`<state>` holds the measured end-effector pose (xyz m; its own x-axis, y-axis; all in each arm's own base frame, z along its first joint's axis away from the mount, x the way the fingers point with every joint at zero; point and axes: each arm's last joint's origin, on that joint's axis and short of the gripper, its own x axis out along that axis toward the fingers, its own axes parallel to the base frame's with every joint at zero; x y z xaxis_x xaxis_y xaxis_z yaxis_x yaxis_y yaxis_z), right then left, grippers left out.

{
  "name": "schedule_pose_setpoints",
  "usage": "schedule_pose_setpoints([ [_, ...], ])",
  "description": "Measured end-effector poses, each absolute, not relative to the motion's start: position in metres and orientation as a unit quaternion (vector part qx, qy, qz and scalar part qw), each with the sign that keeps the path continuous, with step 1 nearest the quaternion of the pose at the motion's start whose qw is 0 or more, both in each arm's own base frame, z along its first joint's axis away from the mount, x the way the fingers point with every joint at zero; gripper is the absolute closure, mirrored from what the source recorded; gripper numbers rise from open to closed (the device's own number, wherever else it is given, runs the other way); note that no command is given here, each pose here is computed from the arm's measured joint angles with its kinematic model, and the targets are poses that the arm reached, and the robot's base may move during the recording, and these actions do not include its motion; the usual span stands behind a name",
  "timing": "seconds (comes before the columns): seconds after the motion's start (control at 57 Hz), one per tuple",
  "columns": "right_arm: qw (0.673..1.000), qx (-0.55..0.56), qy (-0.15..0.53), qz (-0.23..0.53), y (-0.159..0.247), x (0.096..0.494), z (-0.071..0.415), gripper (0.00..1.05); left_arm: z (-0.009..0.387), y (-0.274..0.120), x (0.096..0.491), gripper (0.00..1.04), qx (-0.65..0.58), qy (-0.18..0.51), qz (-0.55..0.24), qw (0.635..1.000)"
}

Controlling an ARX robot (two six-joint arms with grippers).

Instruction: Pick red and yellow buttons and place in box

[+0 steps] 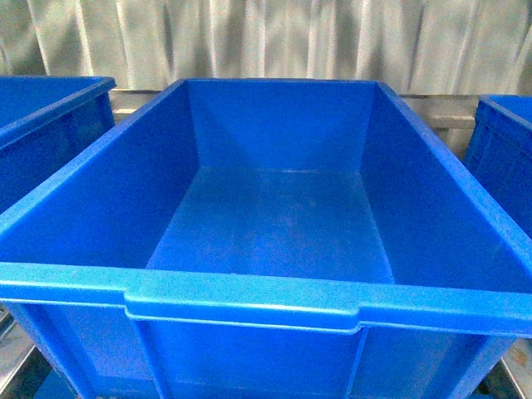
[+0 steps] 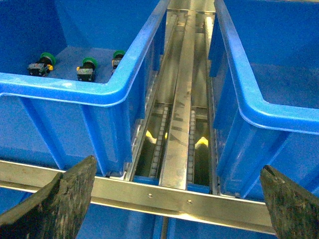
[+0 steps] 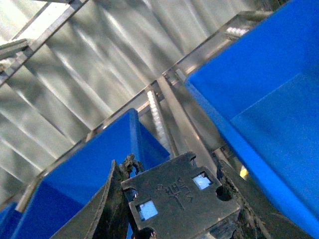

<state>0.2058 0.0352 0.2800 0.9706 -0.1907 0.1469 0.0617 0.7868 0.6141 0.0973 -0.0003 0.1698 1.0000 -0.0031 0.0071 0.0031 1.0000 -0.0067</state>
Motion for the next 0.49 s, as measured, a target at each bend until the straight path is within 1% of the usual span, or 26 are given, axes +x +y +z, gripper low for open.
schedule_pose_setpoints([
  [0.123, 0.952, 0.280, -0.088, -0.090, 0.006, 0.243, 0.300, 0.64, 0.170, 0.000, 0.097, 0.08, -0.003, -0.004, -0.001, 1.000],
  [0.193, 0.960, 0.248, -0.053, -0.120, -0.021, 0.276, 0.306, 0.64, 0.170, 0.000, 0.097, 0.08, -0.003, -0.004, -0.002, 1.000],
  [0.228, 0.962, 0.234, -0.031, -0.135, -0.036, 0.292, 0.304, 0.64, 0.170, 0.000, 0.097, 0.08, -0.003, -0.004, -0.001, 1.000],
  [0.333, 0.964, 0.210, 0.011, -0.164, -0.068, 0.322, 0.296, 0.64, 0.170, 0.000, 0.097, 0.08, -0.003, -0.004, -0.001, 1.000],
  [0.421, 0.963, 0.189, 0.041, -0.189, -0.106, 0.350, 0.285, 0.64, 0.170, 0.000, 0.097, 0.08, -0.003, -0.004, -0.001, 1.000],
  [0.491, 0.962, 0.181, 0.059, -0.196, -0.122, 0.361, 0.282, 0.64, 0.170, 0.000, 0.097, 0.08, -0.003, -0.004, -0.002, 1.000],
])
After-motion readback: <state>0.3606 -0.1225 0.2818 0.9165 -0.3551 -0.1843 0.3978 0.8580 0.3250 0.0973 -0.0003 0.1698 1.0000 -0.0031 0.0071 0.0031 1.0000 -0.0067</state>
